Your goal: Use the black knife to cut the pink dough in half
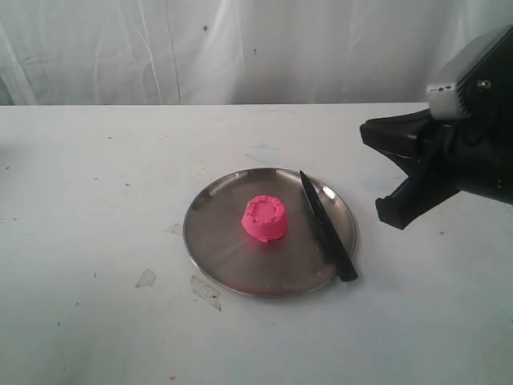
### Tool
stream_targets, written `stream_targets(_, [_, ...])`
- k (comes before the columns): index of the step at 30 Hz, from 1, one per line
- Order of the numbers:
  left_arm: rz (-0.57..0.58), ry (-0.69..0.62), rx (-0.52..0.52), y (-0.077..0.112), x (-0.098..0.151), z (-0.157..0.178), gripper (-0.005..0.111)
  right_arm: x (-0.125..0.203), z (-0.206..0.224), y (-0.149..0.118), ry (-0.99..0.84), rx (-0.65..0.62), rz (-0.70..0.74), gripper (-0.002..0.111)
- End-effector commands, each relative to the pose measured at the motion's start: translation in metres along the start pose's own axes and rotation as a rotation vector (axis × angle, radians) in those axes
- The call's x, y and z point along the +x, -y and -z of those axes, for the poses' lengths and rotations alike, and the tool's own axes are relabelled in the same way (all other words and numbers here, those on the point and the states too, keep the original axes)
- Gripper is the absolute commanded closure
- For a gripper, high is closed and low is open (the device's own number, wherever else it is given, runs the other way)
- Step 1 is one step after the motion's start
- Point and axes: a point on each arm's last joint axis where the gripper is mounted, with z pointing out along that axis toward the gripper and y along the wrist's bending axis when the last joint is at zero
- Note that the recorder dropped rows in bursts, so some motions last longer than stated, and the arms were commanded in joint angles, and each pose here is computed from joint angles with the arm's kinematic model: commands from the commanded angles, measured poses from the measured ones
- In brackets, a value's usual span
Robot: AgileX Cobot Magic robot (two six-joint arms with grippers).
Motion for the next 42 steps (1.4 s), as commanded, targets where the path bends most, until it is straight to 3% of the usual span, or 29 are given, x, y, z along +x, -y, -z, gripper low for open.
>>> stream_targets(1, [0.008, -0.002, 0.004, 0.000, 0.002, 0.000, 0.107, -0.010, 0.007, 0.001, 0.034, 0.027, 0.039, 0.108])
stream_targets(3, [0.008, -0.002, 0.004, 0.000, 0.002, 0.000, 0.107, -0.007, 0.011, 0.013, -0.025, 0.162, 0.017, 0.108])
stream_targets(11, [0.008, -0.002, 0.004, 0.000, 0.002, 0.000, 0.107, -0.001, 0.025, 0.029, -0.092, 0.390, -0.265, 0.108])
stream_targets(16, [0.008, -0.002, 0.004, 0.000, 0.002, 0.000, 0.107, -0.006, 0.032, 0.023, -0.067, 0.358, -0.253, 0.108])
stream_targets(22, [0.008, -0.002, 0.004, 0.000, 0.002, 0.000, 0.107, -0.008, 0.030, 0.011, -0.091, 0.226, -0.144, 0.108])
stream_targets(25, [0.008, -0.002, 0.004, 0.000, 0.002, 0.000, 0.107, -0.003, 0.031, 0.010, -0.155, 0.220, -0.088, 0.108])
stream_targets(33, [0.008, -0.002, 0.004, 0.000, 0.002, 0.000, 0.107, 0.013, 0.042, 0.023, -0.255, 0.456, -0.516, 0.108])
stream_targets(42, [0.008, -0.002, 0.004, 0.000, 0.002, 0.000, 0.107, 0.038, 0.039, 0.016, -0.543, 0.405, -0.501, 0.108])
